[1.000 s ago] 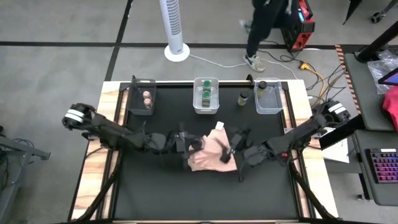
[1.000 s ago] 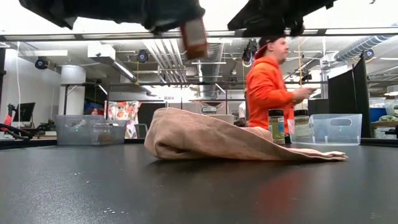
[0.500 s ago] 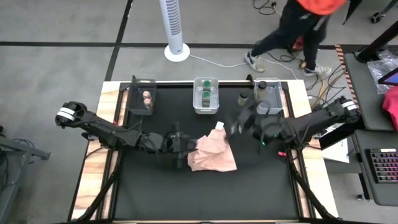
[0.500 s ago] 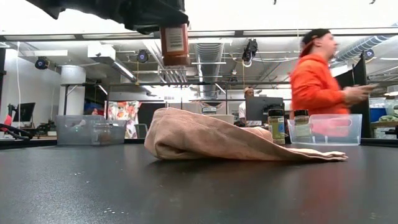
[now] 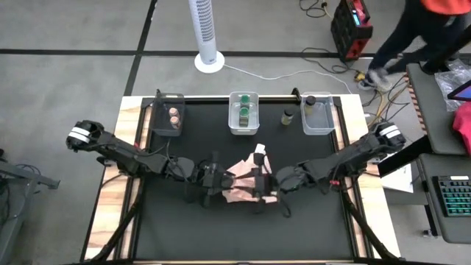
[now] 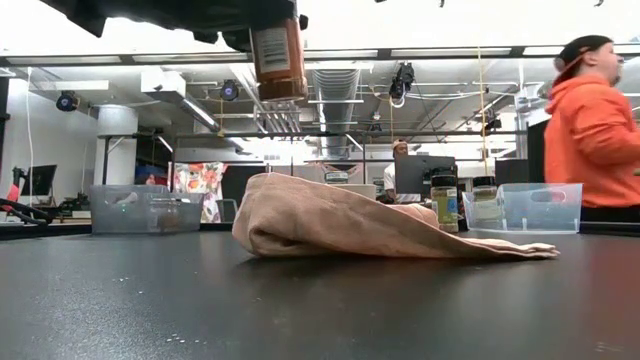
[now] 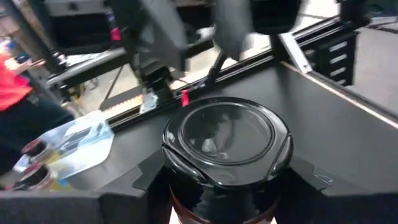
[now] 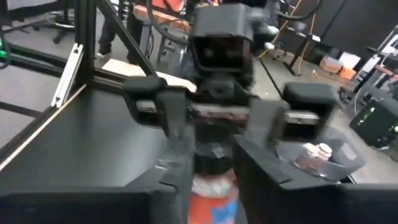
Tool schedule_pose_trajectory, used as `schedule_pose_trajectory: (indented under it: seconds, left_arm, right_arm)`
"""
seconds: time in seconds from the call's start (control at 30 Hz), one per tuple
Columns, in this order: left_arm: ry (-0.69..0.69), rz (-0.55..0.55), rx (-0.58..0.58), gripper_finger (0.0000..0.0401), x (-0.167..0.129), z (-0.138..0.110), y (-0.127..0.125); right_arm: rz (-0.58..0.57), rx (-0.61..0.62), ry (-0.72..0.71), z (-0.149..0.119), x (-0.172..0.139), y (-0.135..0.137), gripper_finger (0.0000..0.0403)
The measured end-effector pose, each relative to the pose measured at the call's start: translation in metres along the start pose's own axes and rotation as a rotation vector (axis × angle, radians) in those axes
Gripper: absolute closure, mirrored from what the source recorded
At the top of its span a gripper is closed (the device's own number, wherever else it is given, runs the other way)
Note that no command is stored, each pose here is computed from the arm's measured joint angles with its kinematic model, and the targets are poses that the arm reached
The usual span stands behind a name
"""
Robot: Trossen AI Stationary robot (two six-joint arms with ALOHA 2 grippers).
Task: Sort spices by type
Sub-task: Put the black brown spice bottle into the transparent bin
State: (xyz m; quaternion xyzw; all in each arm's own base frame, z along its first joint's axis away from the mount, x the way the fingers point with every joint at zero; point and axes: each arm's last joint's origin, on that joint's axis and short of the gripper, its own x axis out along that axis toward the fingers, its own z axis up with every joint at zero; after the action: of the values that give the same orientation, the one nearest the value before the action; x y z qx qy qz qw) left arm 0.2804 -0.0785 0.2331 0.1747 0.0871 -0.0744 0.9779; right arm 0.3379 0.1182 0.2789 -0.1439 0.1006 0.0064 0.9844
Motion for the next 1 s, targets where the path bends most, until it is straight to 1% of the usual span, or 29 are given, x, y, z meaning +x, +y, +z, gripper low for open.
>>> schedule_pose_trajectory:
  seconds: [0.13,0.2,0.27,0.33,0.4,0.5,0.57,0.67,1.0]
  left_arm:
    - [0.005,0.007,-0.003,0.0216,0.000,0.000,0.000]
    - [0.004,0.011,-0.006,0.0216,0.000,0.000,0.000]
    - [0.007,0.038,-0.011,0.0216,0.000,0.000,0.001]
    - [0.004,0.053,-0.012,0.0216,0.000,0.001,0.002]
    - [-0.003,0.056,-0.012,0.0216,0.000,0.001,0.002]
    - [-0.030,0.063,-0.017,0.0216,0.000,0.004,0.003]
    - [-0.029,0.068,-0.018,0.0216,0.000,0.005,0.003]
    - [-0.022,0.064,-0.016,0.0216,0.001,0.003,0.002]
    - [-0.023,0.069,-0.026,0.0212,0.001,0.002,0.002]
  right_arm:
    - [-0.082,-0.054,0.042,0.001,0.012,0.003,0.0237]
    - [-0.086,-0.059,0.043,0.006,0.015,0.003,0.0202]
    - [-0.085,-0.041,0.029,0.009,0.018,0.003,0.0167]
    - [-0.082,-0.030,0.042,0.005,0.021,0.005,0.0137]
    - [-0.083,-0.016,0.058,-0.001,0.025,0.006,0.0112]
    - [-0.092,0.017,0.060,-0.003,0.028,0.004,0.0091]
    - [-0.099,0.030,0.063,-0.004,0.030,0.002,0.0087]
    - [-0.105,0.054,0.067,-0.005,0.032,-0.001,0.0093]
    - [-0.119,0.093,0.051,-0.012,0.042,-0.006,0.0149]
